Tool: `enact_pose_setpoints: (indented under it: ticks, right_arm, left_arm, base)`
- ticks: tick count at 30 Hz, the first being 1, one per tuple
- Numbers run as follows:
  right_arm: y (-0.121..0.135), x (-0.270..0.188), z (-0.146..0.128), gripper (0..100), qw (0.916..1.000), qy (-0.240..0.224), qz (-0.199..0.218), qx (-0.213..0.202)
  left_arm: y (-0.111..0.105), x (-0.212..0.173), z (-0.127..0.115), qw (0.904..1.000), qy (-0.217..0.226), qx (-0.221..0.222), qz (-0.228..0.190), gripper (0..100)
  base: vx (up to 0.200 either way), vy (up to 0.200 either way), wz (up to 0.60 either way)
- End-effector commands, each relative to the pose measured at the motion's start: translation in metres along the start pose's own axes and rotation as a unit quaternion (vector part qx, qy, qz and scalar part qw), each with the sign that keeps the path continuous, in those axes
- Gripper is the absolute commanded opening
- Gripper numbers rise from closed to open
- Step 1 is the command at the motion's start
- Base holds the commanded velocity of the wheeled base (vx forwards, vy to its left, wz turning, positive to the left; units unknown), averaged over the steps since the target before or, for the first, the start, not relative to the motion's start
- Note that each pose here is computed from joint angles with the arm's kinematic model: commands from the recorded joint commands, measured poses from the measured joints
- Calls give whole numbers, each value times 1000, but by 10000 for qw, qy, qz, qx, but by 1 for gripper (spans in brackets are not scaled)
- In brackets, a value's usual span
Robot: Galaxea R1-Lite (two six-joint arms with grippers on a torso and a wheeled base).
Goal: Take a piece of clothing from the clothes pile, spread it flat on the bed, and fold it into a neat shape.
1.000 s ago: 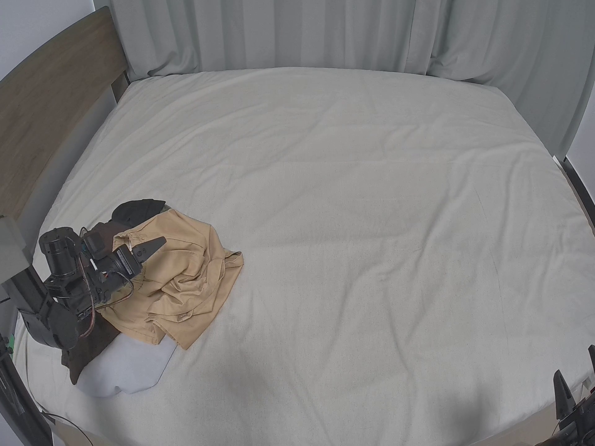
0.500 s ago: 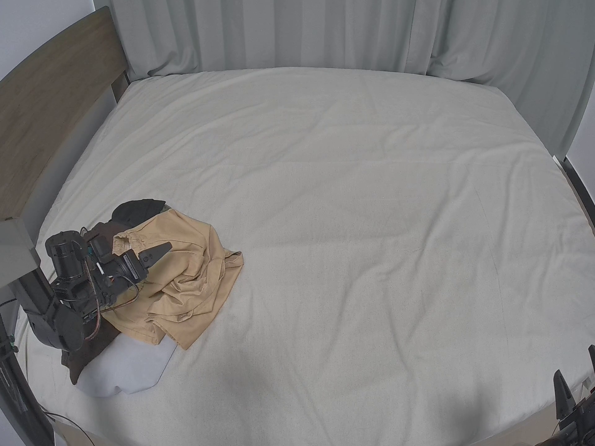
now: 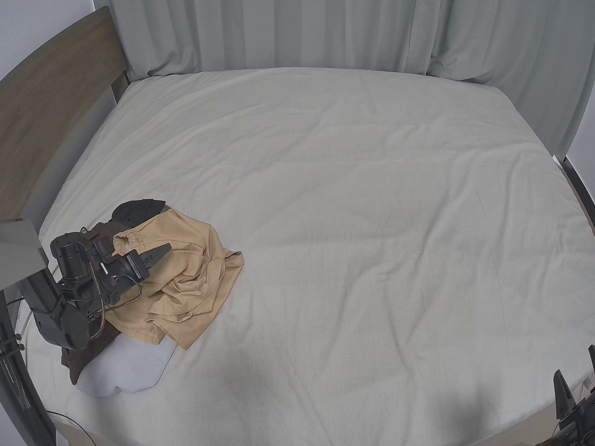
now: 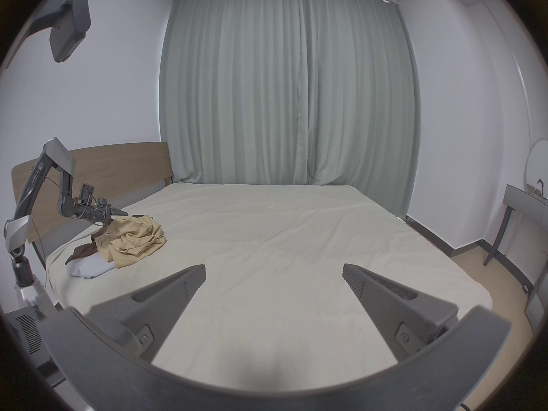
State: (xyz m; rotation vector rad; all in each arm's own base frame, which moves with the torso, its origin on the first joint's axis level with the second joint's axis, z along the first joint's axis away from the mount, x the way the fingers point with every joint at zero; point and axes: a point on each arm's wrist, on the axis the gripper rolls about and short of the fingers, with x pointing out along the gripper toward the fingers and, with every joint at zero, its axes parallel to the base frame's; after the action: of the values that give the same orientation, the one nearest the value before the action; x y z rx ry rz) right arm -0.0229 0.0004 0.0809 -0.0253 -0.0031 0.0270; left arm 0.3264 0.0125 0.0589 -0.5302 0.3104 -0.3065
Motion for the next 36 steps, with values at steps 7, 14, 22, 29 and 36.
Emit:
enact_pose_setpoints:
  ticks: [7, 14, 22, 29, 36]
  right_arm:
    - [0, 1, -5, 100, 10000, 37, 4, -3]
    - [0, 1, -5, 100, 10000, 29, 4, -3]
    - [0, 1, -5, 100, 10000, 29, 4, -3]
    - [0, 1, -5, 100, 10000, 37, -11, 5]
    - [0, 1, -5, 100, 10000, 37, -11, 5]
  left_arm:
    - [1, 0, 0, 10000, -13, -5, -12, 0]
    - [-13, -13, -10, 9995, -98, 115, -269, 0]
    - [-48, -42, -9, 9968, -227, 321, -696, 0]
    - [-71, -50, -8, 9932, -283, 446, -1035, 0]
    - [-77, -50, -11, 9919, -231, 490, -1151, 0]
  base:
    - [0, 0, 0]
    - [0, 0, 0]
    - [0, 0, 0]
    - [0, 0, 0]
    - [0, 0, 0]
